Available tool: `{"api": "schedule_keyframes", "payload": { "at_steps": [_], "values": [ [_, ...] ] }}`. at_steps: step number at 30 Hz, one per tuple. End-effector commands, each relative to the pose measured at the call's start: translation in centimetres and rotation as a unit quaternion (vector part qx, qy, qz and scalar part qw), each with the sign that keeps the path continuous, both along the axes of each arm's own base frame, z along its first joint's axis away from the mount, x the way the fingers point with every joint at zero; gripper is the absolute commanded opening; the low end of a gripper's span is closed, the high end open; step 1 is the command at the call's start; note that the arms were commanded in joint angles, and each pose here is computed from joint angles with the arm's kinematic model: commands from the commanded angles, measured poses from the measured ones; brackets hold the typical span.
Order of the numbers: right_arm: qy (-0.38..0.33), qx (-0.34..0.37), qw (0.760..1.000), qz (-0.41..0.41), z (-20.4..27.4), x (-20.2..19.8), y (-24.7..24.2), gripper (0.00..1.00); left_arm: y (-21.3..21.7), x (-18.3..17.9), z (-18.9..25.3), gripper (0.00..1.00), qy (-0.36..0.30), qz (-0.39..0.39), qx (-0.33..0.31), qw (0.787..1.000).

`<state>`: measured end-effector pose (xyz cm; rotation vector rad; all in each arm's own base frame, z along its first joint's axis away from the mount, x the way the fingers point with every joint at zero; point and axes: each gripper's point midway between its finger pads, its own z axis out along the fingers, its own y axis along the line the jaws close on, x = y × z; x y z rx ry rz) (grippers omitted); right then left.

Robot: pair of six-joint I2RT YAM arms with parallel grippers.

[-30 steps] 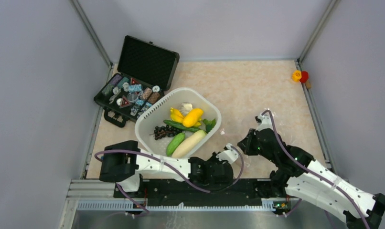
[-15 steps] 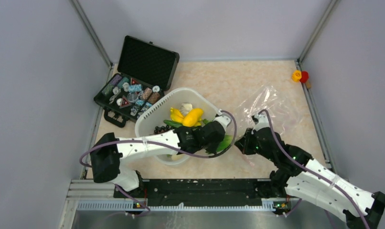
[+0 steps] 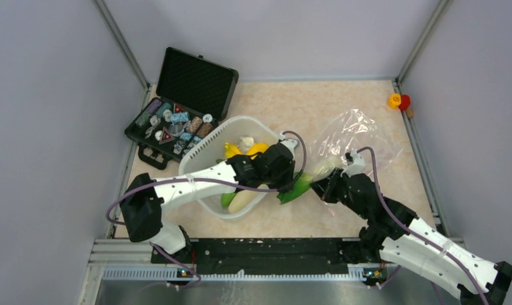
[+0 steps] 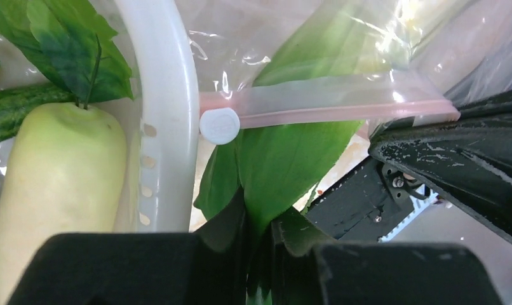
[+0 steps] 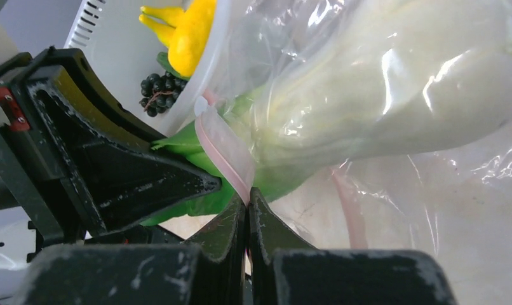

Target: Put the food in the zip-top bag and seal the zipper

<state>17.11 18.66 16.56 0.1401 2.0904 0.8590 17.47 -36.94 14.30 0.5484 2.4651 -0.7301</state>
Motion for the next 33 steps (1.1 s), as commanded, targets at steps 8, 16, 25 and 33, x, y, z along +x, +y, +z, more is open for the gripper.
{"api": "schedule_keyframes", "payload": {
  "at_steps": [8, 16, 25, 33],
  "values": [
    [0.008, 0.039, 0.999, 0.014, 1.1, 0.1, 1.8, 0.00, -4.4, 0.7, 7.7, 0.09, 0.010, -0.054, -0.148, 0.988],
    [-0.039, 0.088, 0.995, -0.018, 4.8, 0.6, 0.7, 0.00, -5.6, 0.4, 8.2, 0.14, 0.017, -0.072, -0.175, 0.982],
    [-0.021, 0.078, 0.996, 0.050, 6.1, -1.4, 1.8, 0.00, -4.6, 6.0, 8.8, 0.22, -0.044, 0.006, -0.138, 0.989],
    [-0.041, 0.041, 0.998, 0.036, 7.0, -1.5, 0.0, 0.00, -5.0, 5.3, 10.1, 0.48, -0.065, -0.121, -0.054, 0.989]
  ]
}}
